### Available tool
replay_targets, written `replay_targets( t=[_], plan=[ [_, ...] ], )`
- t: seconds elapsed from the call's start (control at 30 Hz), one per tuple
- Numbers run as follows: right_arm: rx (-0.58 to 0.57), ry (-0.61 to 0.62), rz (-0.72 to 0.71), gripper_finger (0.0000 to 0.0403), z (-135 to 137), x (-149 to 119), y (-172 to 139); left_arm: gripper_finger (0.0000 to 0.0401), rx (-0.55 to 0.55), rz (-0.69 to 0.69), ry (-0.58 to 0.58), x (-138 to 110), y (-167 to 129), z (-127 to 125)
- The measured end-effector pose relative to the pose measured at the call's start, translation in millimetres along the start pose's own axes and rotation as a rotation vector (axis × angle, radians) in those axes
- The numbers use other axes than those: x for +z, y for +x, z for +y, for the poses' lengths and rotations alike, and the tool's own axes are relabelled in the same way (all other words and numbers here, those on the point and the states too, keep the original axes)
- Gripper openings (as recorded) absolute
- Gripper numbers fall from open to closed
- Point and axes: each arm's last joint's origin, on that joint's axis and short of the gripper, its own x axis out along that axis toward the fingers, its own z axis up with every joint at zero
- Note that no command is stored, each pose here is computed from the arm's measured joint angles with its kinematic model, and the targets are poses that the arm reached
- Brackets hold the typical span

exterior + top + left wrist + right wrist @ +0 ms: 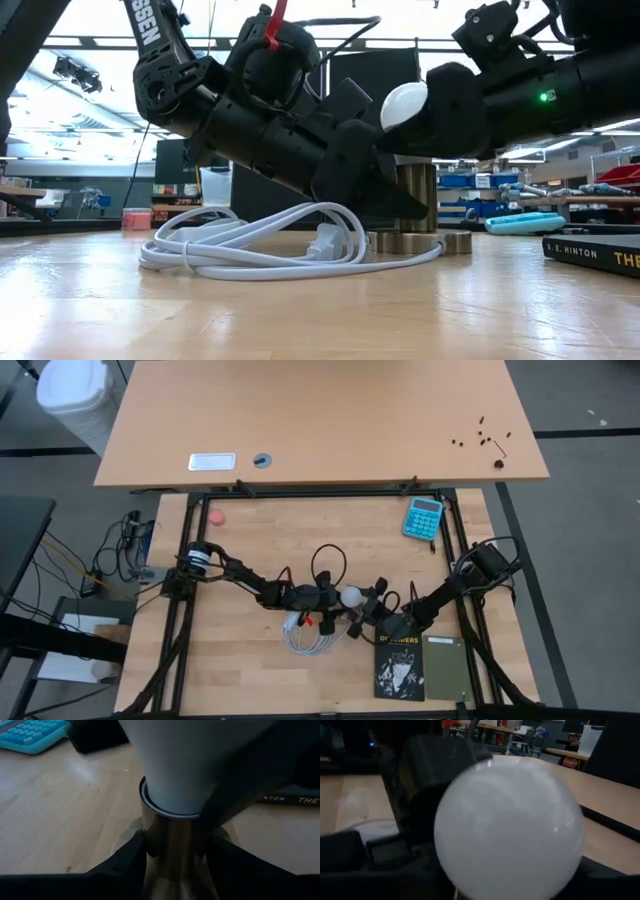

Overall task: Screw lightbulb
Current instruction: Remove the white lightbulb into the silver lamp

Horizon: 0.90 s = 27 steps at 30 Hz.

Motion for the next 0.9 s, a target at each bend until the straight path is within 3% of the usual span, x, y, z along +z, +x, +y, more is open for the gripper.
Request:
replay_targets(
  t=[0.17, 0.67, 0.9],
  plan=[
    [0.030, 0.002, 0.006, 0.0191, 0.8, -0.9, 0.1, 0.0185, 0.000, -0.006, 0.006, 1.4, 0.1, -0.2],
    [0.036, 0.027, 0.005, 0.0188, 1.3, -0.8, -0.6, 0.0185, 0.000, -0.007, 0.005, 1.1, -0.1, -0.1],
    [0.151, 0.033, 0.022, 0.0179, -6.2, -7.6, -2.7, 0.0185, -0.006, 0.002, 0.004, -0.5, -0.2, -0.6]
  ],
)
